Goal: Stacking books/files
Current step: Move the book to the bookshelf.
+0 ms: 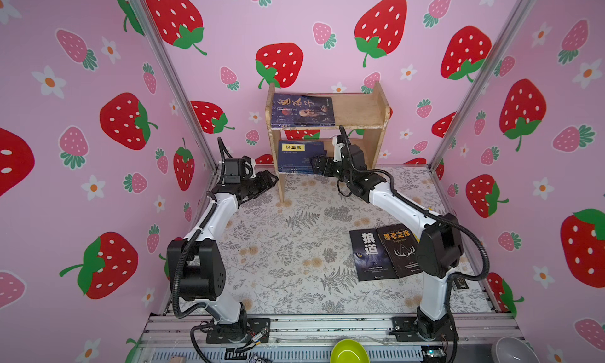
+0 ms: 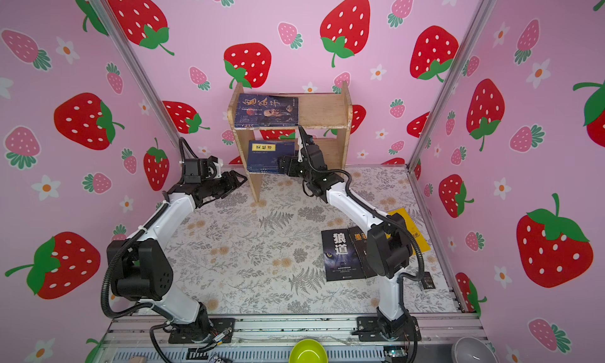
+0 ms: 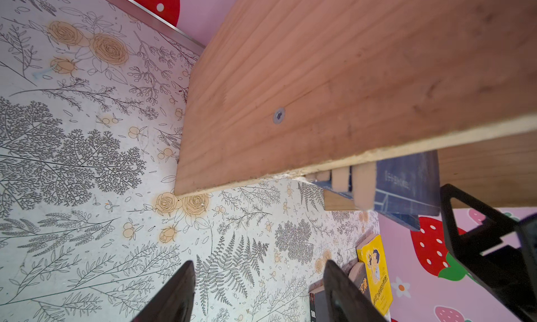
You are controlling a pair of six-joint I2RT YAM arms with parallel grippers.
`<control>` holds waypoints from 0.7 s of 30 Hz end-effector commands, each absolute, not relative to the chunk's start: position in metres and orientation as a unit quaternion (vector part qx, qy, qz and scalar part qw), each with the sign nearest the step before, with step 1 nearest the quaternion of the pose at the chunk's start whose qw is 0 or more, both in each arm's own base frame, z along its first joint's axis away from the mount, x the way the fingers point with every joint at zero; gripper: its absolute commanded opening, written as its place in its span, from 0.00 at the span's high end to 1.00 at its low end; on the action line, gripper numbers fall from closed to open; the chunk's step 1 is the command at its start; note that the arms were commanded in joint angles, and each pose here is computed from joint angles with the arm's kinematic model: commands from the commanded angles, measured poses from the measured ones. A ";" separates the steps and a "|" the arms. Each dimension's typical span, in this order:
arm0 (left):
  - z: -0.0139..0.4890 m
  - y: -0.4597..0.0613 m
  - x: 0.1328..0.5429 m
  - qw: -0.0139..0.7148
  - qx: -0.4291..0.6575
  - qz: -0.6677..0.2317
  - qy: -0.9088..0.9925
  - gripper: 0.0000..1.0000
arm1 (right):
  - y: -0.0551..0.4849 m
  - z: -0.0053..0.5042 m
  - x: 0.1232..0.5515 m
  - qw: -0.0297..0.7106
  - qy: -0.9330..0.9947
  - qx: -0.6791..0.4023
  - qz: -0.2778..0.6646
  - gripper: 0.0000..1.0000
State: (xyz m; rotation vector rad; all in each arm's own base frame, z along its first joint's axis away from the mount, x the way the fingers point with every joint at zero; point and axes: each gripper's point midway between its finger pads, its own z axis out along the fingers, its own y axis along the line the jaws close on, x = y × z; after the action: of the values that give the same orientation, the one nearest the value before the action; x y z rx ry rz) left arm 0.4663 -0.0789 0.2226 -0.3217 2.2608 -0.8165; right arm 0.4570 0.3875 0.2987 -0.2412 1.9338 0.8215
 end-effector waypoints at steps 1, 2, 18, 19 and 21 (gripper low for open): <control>0.236 -0.080 0.470 0.365 -0.107 -0.321 0.867 0.29 | 0.386 0.299 0.448 0.512 0.784 -0.155 0.314 0.03; 0.236 -0.080 0.470 0.365 -0.108 -0.320 0.868 0.29 | 0.386 0.295 0.446 0.511 0.786 -0.162 0.309 0.04; 0.233 -0.079 0.478 0.359 -0.113 -0.316 0.871 0.30 | 0.385 0.269 0.445 0.507 0.791 -0.215 0.265 0.13; 0.233 -0.079 0.478 0.360 -0.114 -0.315 0.871 0.30 | 0.388 0.267 0.448 0.506 0.793 -0.217 0.263 0.14; 0.232 -0.078 0.479 0.359 -0.115 -0.313 0.872 0.30 | 0.390 0.262 0.451 0.502 0.796 -0.220 0.259 0.16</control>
State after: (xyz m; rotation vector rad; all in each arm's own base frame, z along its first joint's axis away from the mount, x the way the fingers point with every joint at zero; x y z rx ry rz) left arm 0.4729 -0.0787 0.2167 -0.3252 2.2762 -0.8126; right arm 0.4459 0.3834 0.2538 -0.5029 1.9543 0.6515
